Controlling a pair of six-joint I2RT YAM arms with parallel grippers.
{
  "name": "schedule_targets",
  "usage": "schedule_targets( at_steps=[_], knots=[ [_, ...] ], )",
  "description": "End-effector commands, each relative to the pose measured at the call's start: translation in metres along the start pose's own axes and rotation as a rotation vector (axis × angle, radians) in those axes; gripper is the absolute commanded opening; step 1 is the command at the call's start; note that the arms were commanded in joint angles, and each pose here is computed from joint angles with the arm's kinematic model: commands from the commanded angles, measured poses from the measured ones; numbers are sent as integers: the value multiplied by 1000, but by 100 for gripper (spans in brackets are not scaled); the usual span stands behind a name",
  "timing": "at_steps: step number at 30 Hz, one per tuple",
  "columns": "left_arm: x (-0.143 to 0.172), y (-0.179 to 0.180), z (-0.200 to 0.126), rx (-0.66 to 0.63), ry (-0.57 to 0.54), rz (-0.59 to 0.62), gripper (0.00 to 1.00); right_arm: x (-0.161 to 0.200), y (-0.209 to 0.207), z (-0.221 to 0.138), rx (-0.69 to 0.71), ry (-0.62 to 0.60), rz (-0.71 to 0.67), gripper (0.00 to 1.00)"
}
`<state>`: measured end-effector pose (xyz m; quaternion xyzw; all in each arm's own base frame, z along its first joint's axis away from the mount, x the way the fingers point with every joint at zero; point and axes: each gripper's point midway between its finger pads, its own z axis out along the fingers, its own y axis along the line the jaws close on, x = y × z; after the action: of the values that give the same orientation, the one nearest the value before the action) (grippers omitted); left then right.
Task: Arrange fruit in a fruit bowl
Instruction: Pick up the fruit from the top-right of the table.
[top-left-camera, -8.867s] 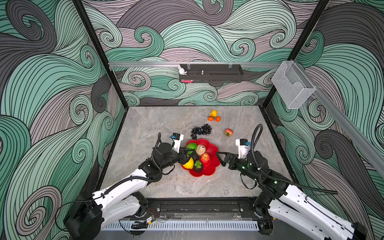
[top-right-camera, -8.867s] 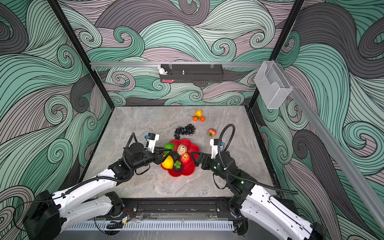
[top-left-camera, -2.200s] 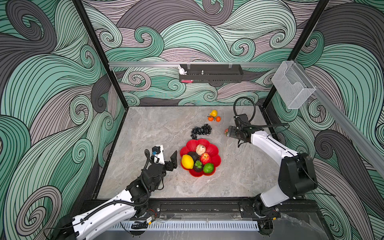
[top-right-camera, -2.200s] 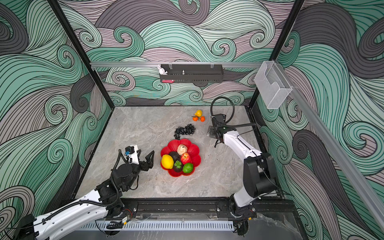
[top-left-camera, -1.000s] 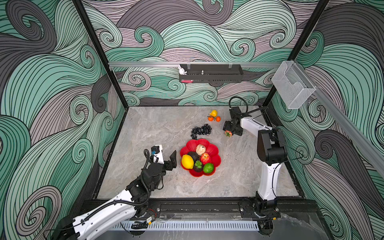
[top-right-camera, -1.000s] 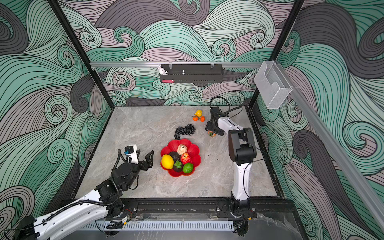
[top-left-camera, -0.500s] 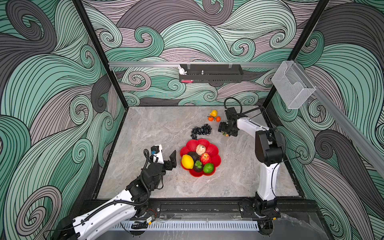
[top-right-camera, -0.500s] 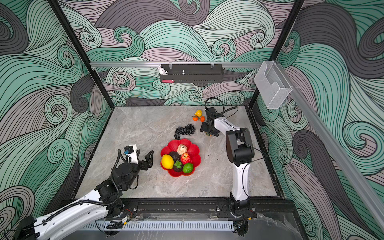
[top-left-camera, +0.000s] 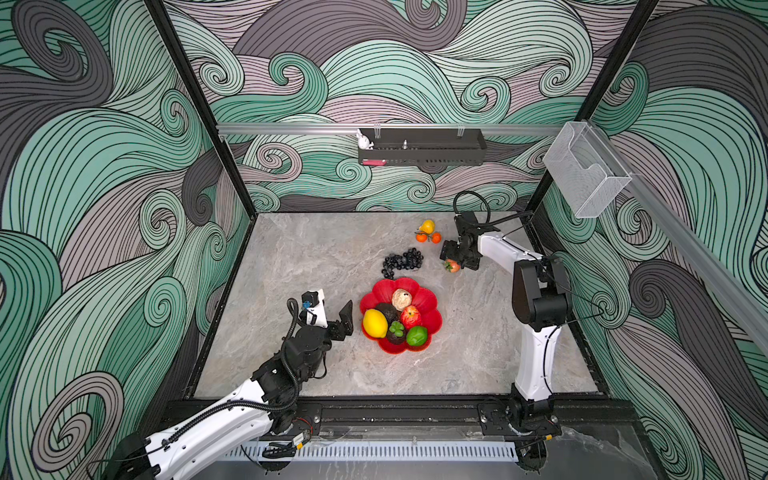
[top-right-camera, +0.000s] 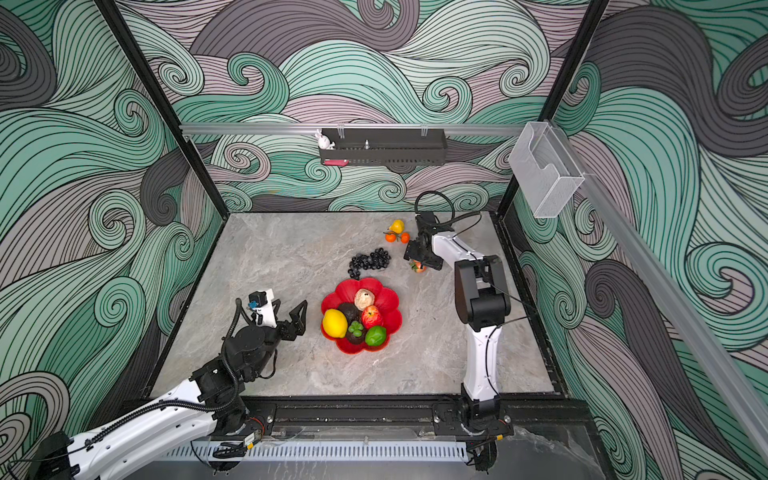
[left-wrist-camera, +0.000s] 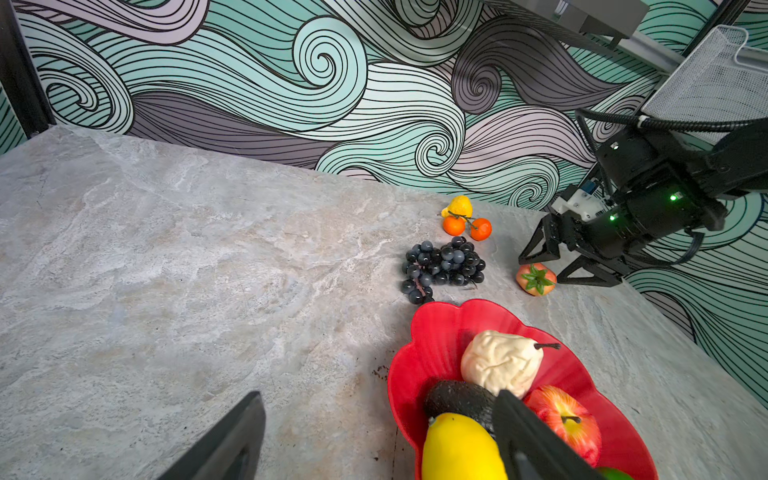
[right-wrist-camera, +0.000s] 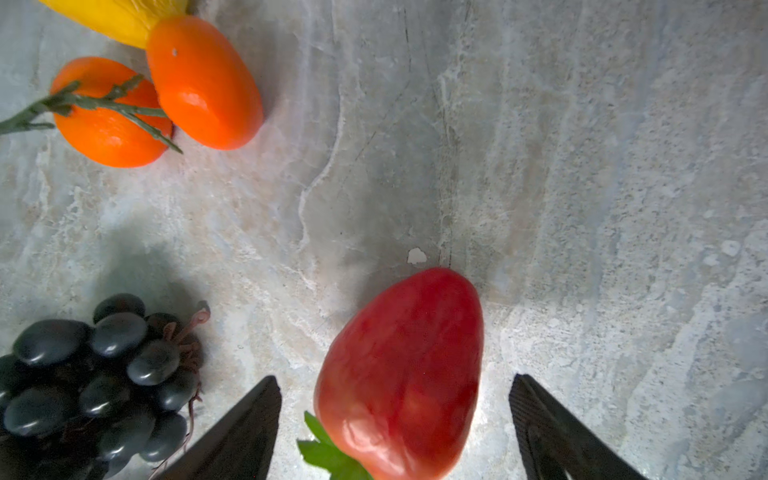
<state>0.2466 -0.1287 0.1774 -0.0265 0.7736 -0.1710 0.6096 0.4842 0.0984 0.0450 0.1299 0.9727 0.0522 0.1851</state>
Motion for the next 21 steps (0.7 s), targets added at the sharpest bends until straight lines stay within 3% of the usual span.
schedule_targets(
  at_steps=[1,6,21],
  knots=[
    [0,3,0,-7,-1,-14,87,5,-2,12,26,41,-15,87],
    [0,3,0,-6,-1,-15,87,6,-6,18,47,48,-19,84],
    [0,3,0,-7,1,-14,87,2,0,4,-7,-12,-5,61]
  ],
)
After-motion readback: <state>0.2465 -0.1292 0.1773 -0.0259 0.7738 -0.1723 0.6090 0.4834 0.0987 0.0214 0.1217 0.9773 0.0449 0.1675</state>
